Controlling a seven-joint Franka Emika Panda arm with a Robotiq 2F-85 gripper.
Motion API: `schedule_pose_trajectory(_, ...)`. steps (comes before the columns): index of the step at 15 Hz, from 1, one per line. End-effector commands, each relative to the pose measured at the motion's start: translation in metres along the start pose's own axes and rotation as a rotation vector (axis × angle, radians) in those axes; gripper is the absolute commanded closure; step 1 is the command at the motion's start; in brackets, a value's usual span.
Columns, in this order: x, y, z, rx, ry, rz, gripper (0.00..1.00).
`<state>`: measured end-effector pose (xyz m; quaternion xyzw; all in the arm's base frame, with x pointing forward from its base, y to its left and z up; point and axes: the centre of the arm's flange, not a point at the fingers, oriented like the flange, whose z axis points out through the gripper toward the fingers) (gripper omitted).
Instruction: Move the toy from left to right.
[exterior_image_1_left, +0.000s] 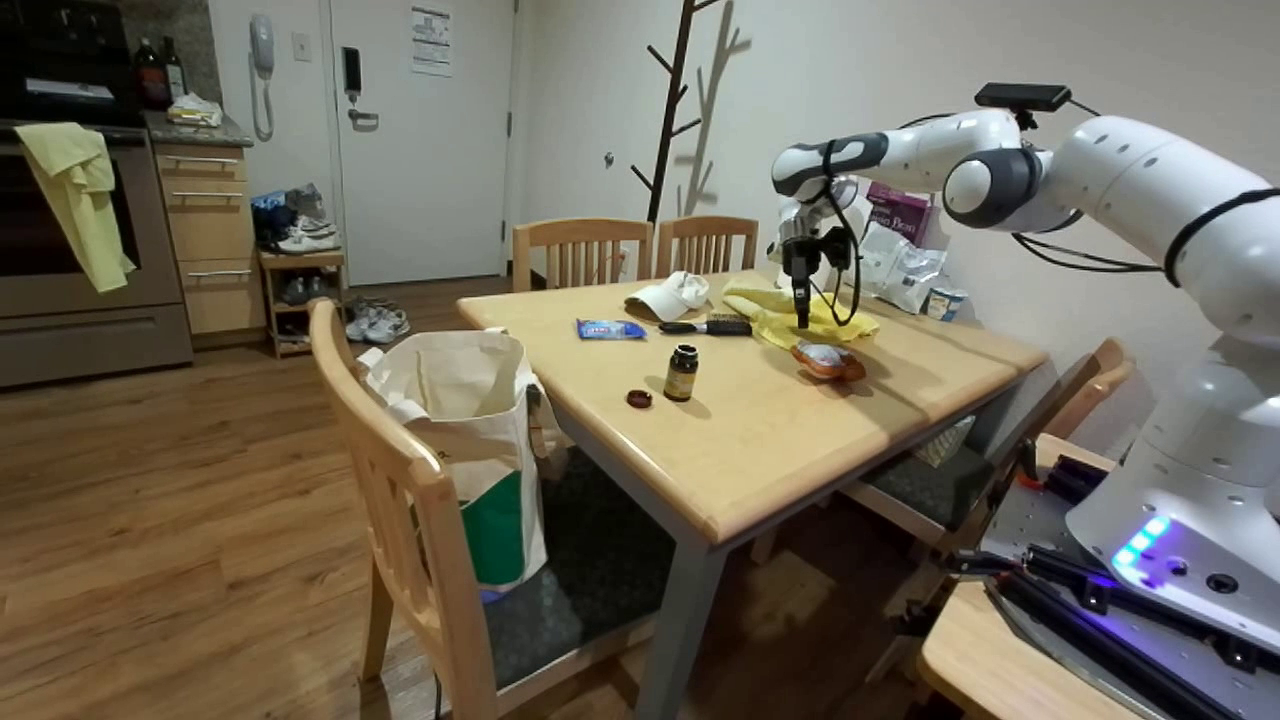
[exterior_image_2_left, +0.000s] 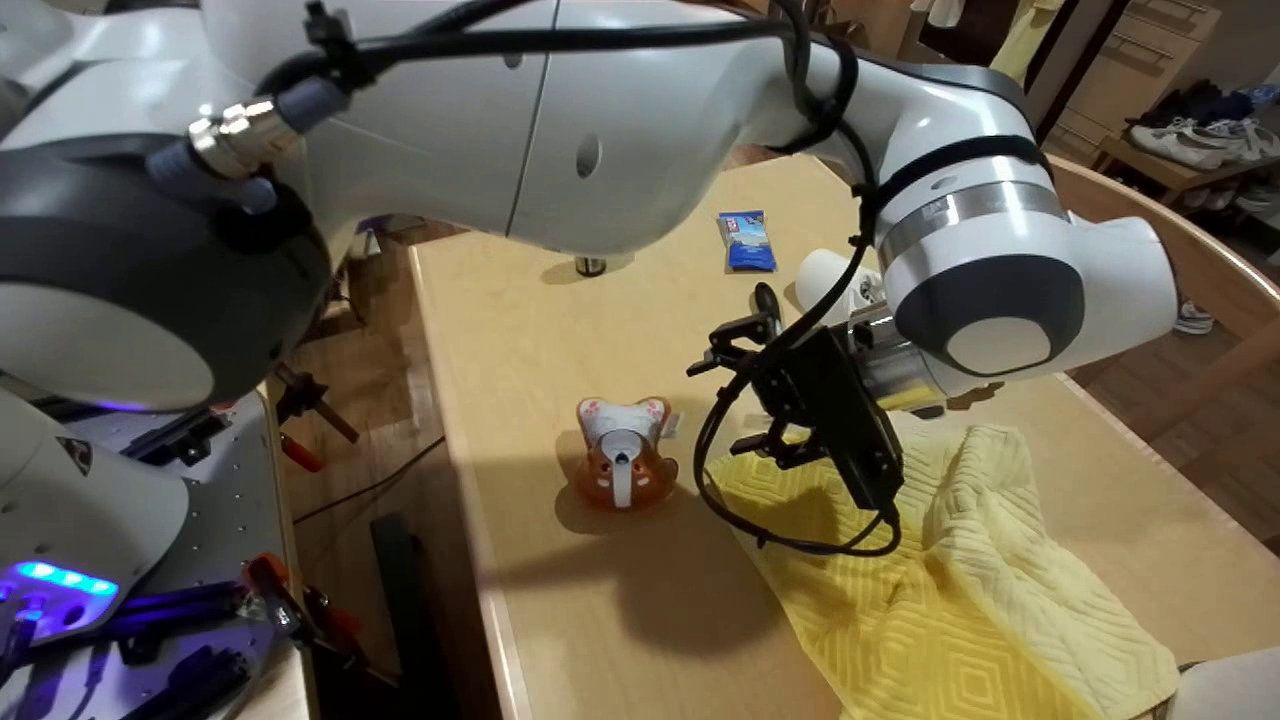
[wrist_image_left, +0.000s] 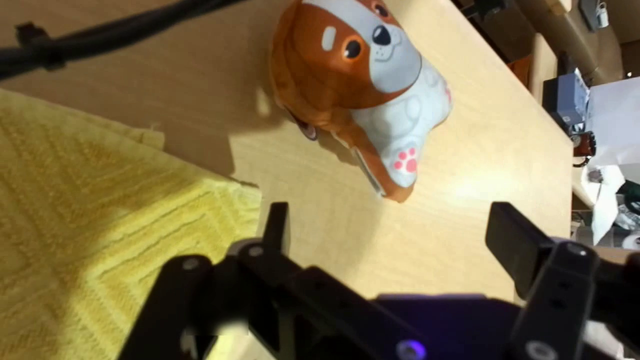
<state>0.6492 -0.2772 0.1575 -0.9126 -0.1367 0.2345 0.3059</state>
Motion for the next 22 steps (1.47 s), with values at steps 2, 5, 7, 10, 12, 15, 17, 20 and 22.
schedule_pose_trajectory(2, 0.005, -0.002, -0.005, -0.027, 0.024, 0.012, 0.00)
schedule_pose_trajectory(5, 0.006, -0.005, -0.008, -0.034, 0.028, 0.017, 0.00)
schedule_pose_trajectory(7, 0.007, -0.013, -0.013, -0.059, 0.105, 0.157, 0.00)
schedule_pose_trajectory(10, 0.002, -0.020, -0.032, -0.117, 0.237, 0.232, 0.00)
schedule_pose_trajectory(12, -0.005, -0.024, -0.045, -0.153, 0.337, 0.266, 0.00)
schedule_pose_trajectory(15, -0.008, -0.025, -0.065, -0.239, 0.483, 0.326, 0.00)
schedule_pose_trajectory(17, -0.004, -0.022, -0.072, -0.331, 0.542, 0.396, 0.00)
schedule_pose_trajectory(20, 0.019, 0.002, -0.096, -0.310, 0.511, 0.358, 0.00)
schedule_pose_trajectory(22, 0.021, 0.002, -0.092, -0.314, 0.502, 0.364, 0.00)
